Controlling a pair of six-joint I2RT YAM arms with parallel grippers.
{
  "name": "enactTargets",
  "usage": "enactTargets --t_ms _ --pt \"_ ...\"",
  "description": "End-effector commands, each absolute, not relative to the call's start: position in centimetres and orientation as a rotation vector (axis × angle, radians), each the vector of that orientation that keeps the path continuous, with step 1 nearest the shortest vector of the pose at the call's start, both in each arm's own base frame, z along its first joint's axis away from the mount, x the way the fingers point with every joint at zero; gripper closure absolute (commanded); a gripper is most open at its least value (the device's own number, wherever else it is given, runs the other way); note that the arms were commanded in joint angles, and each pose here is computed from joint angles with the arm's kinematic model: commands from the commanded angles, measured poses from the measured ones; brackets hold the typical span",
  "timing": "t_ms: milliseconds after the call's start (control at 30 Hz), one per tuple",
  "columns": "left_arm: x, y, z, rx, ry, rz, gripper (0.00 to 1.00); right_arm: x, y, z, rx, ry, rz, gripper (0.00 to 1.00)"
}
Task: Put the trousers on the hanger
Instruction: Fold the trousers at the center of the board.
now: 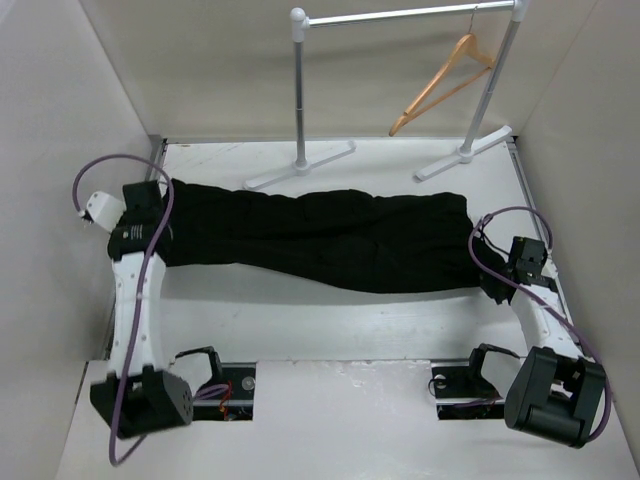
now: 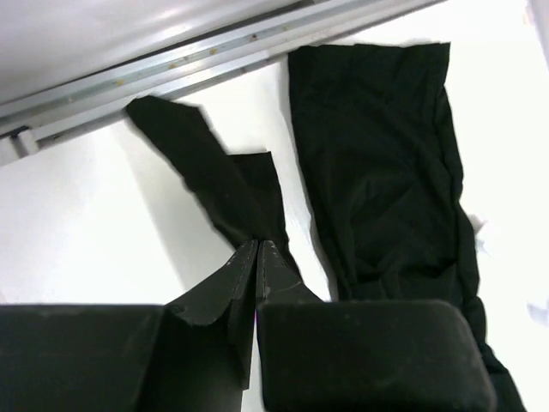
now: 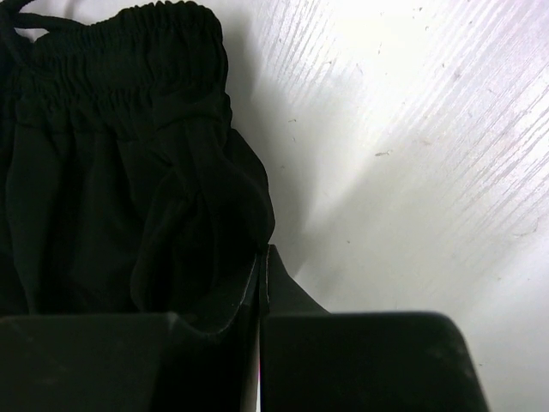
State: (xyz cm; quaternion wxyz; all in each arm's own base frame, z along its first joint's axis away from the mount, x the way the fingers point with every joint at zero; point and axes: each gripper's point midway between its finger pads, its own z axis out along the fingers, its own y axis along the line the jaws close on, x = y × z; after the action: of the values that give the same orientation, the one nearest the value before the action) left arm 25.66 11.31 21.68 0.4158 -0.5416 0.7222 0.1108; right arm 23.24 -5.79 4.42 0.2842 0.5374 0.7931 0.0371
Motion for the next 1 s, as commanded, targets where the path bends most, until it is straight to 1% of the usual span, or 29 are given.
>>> enactTargets --t_ms 0,100,200,333,367,500,600,667,767,967 --pt "29.6 13.7 24.4 -1.309 1.734 0.376 1.00 23.2 -7.4 4.7 1.439 2.076 0.009 0.98" --pt "32.9 14.2 25.4 -1.278 1.741 0.379 1.00 23.2 -7.4 4.7 1.439 2.076 0.009 0.98" --pt "35.1 14.8 25.4 -1.248 1.769 0.406 1.00 23.2 -7.4 4.7 1.439 2.076 0.009 0.98" --pt "35.6 14.6 24.1 -1.227 1.814 0.428 1.00 23.2 -7.4 4.7 1.439 2.076 0.009 0.98" --pt "35.1 14.4 23.5 -1.228 1.823 0.423 1.00 37.5 -6.8 22.0 1.112 1.937 0.142 1.00" --pt "32.2 13.0 20.0 -1.224 1.863 0.407 1.00 35.4 -3.1 19.7 1.044 1.975 0.269 1.00" --pt "31.0 12.8 17.8 -1.259 1.892 0.399 1.00 36.1 -2.8 21.9 1.016 1.945 0.292 1.00" --pt "30.8 12.9 17.8 -1.273 1.890 0.386 1.00 36.8 -3.0 24.0 1.002 1.927 0.292 1.00" --pt "30.6 13.0 18.8 -1.272 1.861 0.376 1.00 36.5 -2.9 24.6 1.004 1.925 0.291 1.00" --pt "30.4 13.7 19.9 -1.284 1.833 0.372 1.00 34.1 -3.1 20.7 1.051 1.979 0.266 1.00"
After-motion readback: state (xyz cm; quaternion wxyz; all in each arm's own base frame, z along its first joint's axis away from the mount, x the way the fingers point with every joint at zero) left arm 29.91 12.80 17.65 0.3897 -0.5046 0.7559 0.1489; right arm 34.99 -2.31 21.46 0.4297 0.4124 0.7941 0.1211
